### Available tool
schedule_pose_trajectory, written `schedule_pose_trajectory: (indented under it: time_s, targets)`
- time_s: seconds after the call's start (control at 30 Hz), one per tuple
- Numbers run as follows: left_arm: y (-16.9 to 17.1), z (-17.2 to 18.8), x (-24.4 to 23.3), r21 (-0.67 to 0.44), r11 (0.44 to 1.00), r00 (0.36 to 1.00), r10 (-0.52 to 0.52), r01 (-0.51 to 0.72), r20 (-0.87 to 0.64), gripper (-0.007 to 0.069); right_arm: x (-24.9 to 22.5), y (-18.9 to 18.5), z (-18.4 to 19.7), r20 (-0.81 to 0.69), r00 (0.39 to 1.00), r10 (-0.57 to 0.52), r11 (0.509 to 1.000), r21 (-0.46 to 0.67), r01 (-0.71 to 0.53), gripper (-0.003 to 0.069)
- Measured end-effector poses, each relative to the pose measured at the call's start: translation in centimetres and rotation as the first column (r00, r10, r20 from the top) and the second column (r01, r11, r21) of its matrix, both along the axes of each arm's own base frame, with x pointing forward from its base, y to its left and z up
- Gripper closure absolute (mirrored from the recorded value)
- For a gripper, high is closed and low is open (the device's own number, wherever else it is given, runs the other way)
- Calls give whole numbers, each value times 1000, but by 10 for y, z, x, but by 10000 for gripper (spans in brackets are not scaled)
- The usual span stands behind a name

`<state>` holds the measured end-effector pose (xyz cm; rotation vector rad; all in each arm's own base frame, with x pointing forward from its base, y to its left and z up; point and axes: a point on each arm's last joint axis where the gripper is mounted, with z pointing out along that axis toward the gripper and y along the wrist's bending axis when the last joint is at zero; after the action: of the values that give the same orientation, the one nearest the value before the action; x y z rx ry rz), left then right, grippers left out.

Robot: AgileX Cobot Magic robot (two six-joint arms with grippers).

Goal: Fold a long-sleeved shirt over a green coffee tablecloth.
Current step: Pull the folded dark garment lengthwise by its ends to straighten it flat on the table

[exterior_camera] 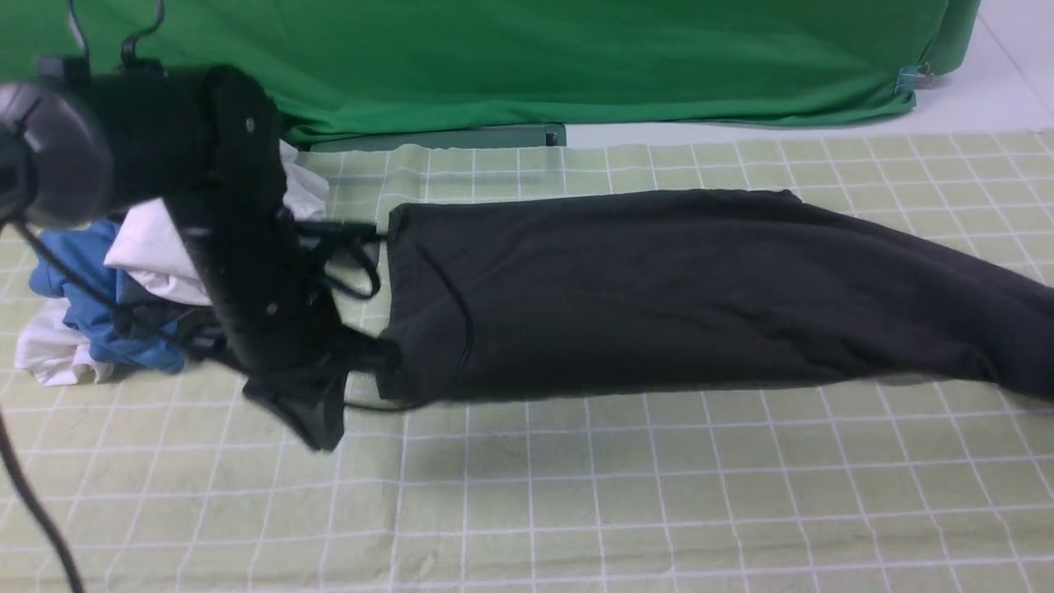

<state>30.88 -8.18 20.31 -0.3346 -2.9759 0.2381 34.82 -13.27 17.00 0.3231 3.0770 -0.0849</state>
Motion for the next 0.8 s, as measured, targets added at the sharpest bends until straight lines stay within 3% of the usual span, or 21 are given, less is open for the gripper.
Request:
schedule_pose_trajectory:
  time_s: [0.2, 0.5, 0.7, 0.8]
  targets:
    - [2, -3, -14, -4, 1000, 1000, 5, -5, -28, 611, -8, 3, -17, 52, 999, 10, 1000, -21, -9, 622]
    - [0, 23, -14, -55, 996, 990, 83, -77, 113, 587, 7, -9, -15, 193, 978, 81, 985, -168, -48, 622]
    - [-6, 16, 5, -139, 976, 951, 198, -169, 236, 448, 13, -11, -13, 258, 961, 97, 979, -196, -46, 622]
    - [-9, 4, 16, -165, 967, 937, 235, -197, 260, 323, 14, -12, -12, 262, 960, 96, 979, -197, -44, 622]
